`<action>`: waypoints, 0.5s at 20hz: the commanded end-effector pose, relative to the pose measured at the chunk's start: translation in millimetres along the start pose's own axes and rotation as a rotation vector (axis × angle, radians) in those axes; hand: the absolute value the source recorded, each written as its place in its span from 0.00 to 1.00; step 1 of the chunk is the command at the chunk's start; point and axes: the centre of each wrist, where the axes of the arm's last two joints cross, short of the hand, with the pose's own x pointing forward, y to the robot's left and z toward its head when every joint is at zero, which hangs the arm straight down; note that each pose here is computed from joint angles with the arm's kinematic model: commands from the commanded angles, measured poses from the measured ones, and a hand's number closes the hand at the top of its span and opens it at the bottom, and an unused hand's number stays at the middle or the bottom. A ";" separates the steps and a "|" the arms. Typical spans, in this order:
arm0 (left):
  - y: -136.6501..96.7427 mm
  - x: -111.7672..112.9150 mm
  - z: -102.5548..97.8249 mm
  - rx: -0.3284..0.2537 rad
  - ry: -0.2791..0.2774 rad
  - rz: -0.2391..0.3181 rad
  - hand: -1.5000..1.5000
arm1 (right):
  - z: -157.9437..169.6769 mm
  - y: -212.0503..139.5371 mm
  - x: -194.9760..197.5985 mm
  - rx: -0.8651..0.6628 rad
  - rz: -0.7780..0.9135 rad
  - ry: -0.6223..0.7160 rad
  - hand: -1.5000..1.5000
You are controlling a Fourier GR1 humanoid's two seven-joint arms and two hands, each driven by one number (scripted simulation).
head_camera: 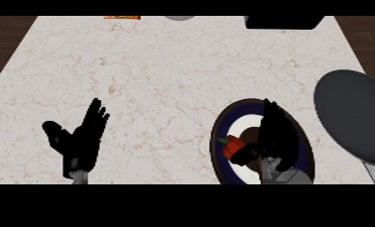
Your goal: Pick the bell pepper from the plate and place it in the pan
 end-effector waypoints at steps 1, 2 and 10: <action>3.3 -14.8 4.7 -0.008 0.004 0.003 0.50 | 5.5 3.6 6.0 0.126 0.112 0.118 0.00; 0.6 -2.1 8.5 0.006 -0.002 0.002 0.50 | 1.6 -7.4 -6.3 0.134 0.069 0.104 0.00; 5.0 -1.5 3.0 0.032 0.005 0.001 0.50 | 0.7 2.6 8.6 0.057 0.019 0.057 0.00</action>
